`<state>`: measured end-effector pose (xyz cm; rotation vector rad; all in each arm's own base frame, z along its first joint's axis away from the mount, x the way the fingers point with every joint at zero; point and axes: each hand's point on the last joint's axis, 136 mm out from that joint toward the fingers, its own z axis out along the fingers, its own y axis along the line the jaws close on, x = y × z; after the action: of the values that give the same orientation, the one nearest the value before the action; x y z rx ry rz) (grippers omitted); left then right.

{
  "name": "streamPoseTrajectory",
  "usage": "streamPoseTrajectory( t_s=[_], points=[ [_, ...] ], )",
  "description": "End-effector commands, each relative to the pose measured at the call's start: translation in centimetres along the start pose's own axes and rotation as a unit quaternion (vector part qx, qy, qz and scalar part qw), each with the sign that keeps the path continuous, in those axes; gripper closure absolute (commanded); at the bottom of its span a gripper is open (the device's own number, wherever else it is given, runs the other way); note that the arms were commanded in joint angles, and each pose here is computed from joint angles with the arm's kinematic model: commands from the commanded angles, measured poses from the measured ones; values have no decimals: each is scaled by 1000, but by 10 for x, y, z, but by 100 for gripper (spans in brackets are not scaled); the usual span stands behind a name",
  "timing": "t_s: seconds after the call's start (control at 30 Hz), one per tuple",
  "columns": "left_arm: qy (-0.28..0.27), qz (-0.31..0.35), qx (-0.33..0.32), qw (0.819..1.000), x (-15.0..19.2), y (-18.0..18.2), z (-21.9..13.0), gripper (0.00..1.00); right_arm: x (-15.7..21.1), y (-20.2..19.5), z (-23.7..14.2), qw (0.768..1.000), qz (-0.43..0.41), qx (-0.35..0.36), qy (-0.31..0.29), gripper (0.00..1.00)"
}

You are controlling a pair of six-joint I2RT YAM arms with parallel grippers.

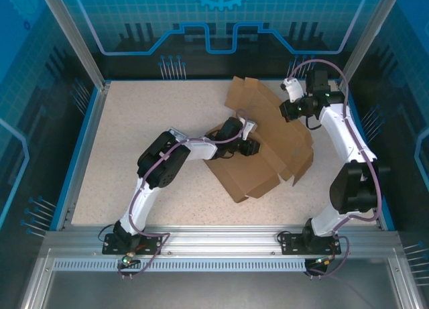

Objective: Fold the paper box

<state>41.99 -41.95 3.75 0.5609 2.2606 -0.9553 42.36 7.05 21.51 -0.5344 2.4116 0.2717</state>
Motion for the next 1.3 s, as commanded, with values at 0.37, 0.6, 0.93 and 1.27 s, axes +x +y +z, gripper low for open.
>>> streamPoseTrajectory(
  t_s=[0.37,0.6,0.93,1.27],
  points=[
    [2,-9,15,1000,6,-1,10,64,17,34,15,998,-22,48,15,100],
    [-2,-11,14,1000,6,0,9,64,35,54,26,995,-57,85,23,100],
    [-14,-7,15,1000,5,-2,6,64,44,72,31,991,-77,113,10,100],
    [-37,6,13,999,-3,-6,-9,56,40,64,24,985,-93,143,8,100]
  ],
)
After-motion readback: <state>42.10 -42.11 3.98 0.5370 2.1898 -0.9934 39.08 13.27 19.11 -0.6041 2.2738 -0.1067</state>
